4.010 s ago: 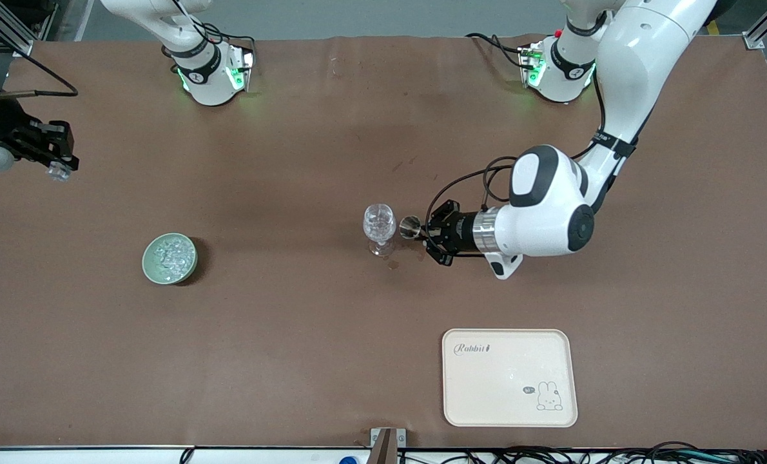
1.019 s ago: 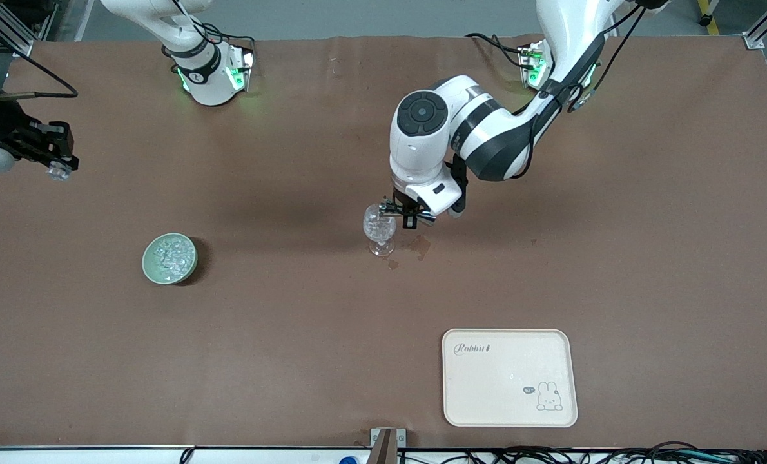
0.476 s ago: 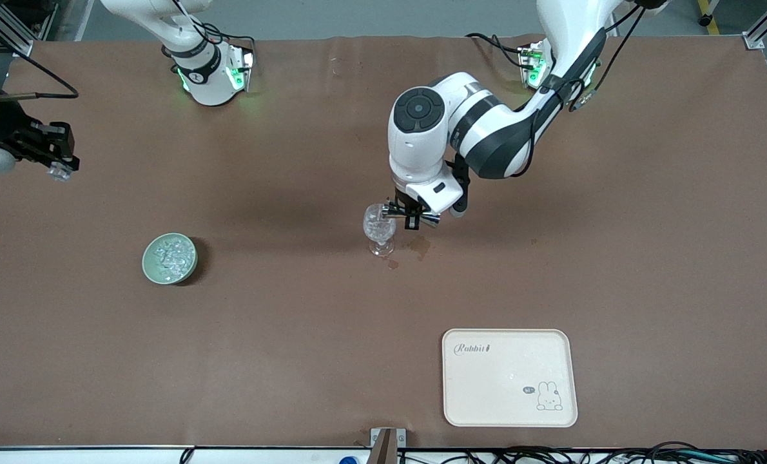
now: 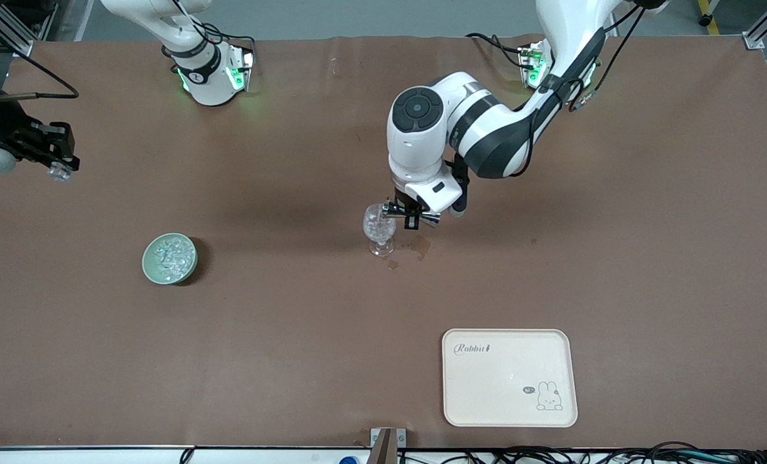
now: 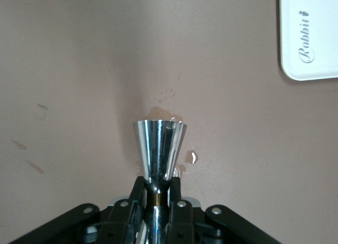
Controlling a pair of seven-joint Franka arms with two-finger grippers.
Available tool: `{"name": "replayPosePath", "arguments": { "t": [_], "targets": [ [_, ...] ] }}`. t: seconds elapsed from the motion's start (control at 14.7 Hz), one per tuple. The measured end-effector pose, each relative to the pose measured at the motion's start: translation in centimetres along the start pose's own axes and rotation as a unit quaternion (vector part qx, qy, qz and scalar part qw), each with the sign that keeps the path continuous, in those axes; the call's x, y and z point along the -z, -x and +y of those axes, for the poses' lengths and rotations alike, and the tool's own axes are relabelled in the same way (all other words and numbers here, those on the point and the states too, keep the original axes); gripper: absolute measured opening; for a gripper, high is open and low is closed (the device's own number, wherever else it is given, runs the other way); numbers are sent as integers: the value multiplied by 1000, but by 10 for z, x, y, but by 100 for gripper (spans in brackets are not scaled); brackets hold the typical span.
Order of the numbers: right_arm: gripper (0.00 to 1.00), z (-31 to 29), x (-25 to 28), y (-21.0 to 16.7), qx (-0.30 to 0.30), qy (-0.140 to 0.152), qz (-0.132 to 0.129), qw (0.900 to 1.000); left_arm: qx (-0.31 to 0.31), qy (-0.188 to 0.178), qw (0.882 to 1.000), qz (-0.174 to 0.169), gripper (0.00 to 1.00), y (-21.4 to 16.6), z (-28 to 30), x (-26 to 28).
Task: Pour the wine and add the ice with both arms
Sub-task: 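Turn the jigger upright and draw it back from the glass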
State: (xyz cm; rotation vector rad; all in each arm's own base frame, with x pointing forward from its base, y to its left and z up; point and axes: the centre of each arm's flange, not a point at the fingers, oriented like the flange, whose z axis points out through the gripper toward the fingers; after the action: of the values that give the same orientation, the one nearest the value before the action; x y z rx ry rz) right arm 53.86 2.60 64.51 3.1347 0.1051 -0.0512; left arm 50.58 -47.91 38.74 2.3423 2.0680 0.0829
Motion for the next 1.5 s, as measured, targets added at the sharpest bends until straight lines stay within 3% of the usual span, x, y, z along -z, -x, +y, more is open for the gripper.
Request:
{"name": "replayPosePath", "arguments": {
  "t": [0.48, 0.68, 0.95, 1.22, 1.5],
  "targets": [
    [24, -1, -3, 0, 1, 0, -3, 1000, -19, 21, 999, 18, 21, 8, -2, 0],
    [24, -1, -3, 0, 1, 0, -3, 1000, -12, 10, 1000, 18, 21, 6, -2, -2],
    [24, -2, -3, 0, 1, 0, -3, 1000, 20, -49, 996, -74, 21, -10, 17, 18],
    [24, -2, -3, 0, 2, 0, -3, 1000, 36, -86, 985, -144, 21, -42, 41, 27],
    [24, -19, -2, -1, 10, -1, 2, 1000, 64, -99, 962, -245, 21, -122, 89, 36]
  ]
}}
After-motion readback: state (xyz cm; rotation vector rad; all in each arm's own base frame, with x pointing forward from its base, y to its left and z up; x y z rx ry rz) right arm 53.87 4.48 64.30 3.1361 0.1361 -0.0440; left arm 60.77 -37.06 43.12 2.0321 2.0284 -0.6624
